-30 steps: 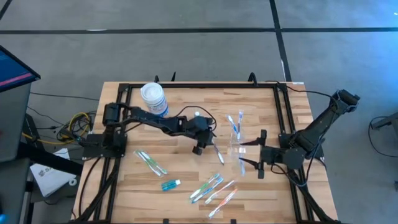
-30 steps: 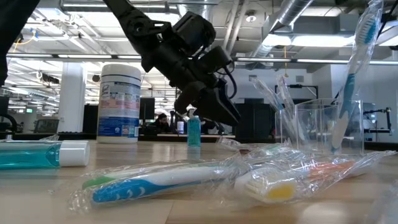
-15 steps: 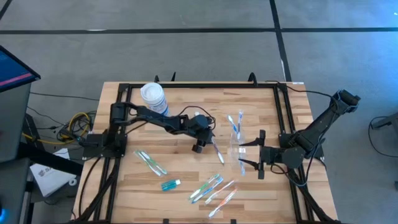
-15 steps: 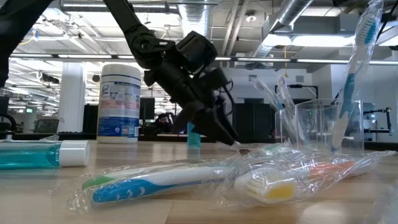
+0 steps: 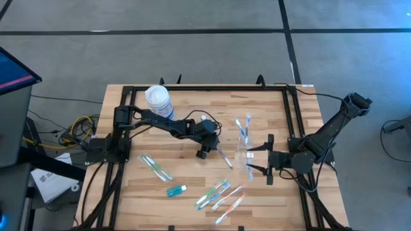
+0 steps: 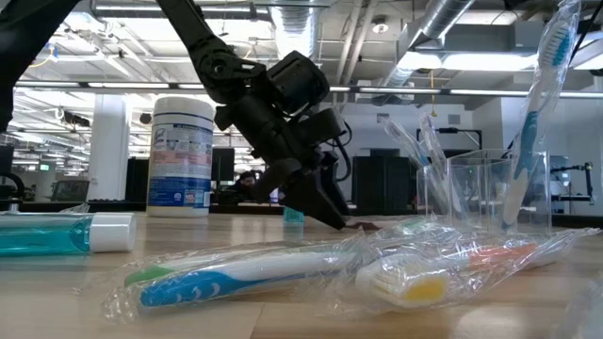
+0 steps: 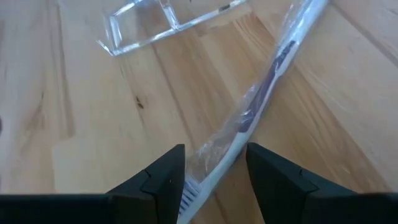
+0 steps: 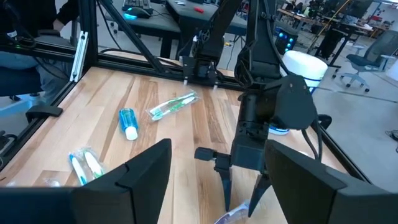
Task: Pick & Place toothbrushing station
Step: Put the purple toothbrush into the transparent organizer
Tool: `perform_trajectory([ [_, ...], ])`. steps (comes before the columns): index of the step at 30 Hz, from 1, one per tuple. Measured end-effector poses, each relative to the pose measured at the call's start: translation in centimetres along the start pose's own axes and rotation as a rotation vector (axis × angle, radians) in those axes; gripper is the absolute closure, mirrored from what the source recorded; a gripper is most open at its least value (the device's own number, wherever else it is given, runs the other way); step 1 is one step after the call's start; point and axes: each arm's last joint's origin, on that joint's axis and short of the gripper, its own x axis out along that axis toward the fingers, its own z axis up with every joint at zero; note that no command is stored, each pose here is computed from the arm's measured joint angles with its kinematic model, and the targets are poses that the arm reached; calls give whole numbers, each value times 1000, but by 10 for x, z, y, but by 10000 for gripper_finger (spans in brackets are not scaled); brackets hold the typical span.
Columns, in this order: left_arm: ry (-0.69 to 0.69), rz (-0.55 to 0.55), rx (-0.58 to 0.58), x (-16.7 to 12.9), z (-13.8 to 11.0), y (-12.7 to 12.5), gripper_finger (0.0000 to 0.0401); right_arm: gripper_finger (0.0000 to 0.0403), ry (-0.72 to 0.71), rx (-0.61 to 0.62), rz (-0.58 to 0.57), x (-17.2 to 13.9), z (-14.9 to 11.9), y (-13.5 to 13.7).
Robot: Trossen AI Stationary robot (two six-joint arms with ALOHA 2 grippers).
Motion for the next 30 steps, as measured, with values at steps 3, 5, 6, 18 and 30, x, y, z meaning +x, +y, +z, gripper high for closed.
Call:
perform_trajectory([
  [3,4,-5,-5,0,0,-1,233,155,1,0,10,0,0,0],
  [5,5,-8,-16,0,1,-3,233,155,1,0,10,0,0,0],
  [6,5,-10,-17,0,1,-3,234,155,1,0,10,0,0,0],
  [18,72,-57,-73,0,4,-20,275,155,21,15,9,0,-3,0],
  [30,130,-93,-148,-17,8,-26,288,155,15,29,3,1,-2,-1],
])
